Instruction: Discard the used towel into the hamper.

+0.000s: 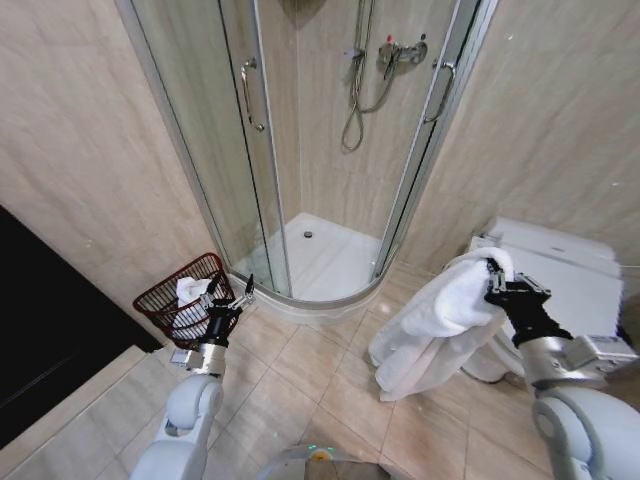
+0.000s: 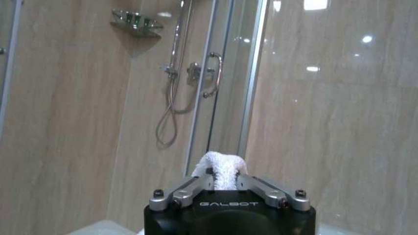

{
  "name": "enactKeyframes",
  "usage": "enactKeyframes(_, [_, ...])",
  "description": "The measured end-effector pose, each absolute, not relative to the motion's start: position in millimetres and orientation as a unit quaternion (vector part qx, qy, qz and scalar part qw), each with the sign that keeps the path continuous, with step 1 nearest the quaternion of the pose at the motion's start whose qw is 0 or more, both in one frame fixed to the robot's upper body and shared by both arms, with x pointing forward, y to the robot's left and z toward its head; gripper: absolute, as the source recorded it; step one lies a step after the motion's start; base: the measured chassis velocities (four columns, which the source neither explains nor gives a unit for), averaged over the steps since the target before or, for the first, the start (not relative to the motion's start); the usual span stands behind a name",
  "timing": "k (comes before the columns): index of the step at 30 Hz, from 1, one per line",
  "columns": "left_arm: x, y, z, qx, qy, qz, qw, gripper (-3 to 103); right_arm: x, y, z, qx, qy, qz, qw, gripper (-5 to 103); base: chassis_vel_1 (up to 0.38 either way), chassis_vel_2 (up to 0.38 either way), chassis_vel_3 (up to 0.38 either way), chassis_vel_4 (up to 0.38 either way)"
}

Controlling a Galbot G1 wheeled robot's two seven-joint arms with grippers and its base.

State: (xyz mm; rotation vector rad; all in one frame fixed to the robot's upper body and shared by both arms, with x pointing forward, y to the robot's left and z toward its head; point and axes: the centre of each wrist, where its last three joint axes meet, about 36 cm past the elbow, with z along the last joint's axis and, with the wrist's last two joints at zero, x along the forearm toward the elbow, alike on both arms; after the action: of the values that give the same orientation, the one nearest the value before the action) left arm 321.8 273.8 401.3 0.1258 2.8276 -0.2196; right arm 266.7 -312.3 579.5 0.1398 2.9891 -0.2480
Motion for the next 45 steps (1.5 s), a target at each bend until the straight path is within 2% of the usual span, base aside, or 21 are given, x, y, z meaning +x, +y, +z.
enactKeyframes(20, [318,268,403,0.038,0.986,-0.084,0.141,100,266,-312,579,0.033,0.993,-0.082,0.084,3,0.075,-0.029,-0.025,0.068])
enactKeyframes(45, [311,266,401,0.032,0.987,-0.080,0.139,100,265,-313,578,0.020,0.992,-0.078,0.098,3,0.097,0.095,0.087,0.089])
